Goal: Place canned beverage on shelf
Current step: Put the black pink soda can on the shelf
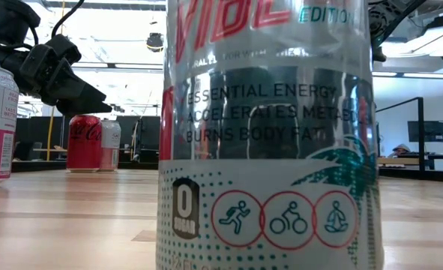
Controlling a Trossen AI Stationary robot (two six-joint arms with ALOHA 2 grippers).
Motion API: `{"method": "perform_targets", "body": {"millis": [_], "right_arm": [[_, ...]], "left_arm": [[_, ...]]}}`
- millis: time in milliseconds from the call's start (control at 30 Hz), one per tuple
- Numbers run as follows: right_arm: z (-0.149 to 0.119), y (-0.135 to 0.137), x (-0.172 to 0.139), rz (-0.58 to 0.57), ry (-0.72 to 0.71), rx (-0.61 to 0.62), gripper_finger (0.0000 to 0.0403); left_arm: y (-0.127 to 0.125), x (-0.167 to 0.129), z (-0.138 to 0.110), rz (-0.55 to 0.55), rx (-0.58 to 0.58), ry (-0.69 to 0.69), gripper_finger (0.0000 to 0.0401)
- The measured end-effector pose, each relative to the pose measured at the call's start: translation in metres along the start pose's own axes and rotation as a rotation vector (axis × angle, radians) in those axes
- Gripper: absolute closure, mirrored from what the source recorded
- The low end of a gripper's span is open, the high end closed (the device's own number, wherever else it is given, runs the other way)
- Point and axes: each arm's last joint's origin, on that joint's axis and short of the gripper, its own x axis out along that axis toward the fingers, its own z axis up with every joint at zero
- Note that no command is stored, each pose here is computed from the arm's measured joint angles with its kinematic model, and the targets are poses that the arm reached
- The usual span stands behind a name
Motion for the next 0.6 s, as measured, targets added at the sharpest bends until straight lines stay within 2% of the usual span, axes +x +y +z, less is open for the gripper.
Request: {"method": "perform_targets", "body": {"millis": [200,600], "right_arm": [[0.0,0.001,0.0,0.038,0.017,0.002,0.0387],[0.014,-0.011,0.003,0.011,0.003,0.014,0.0387]], "left_arm": [[0.0,0.0,0.0,0.0,0.0,0.0,0.0101],[0.0,0.0,0.0,0.0,0.0,0.0,0.0101]]}}
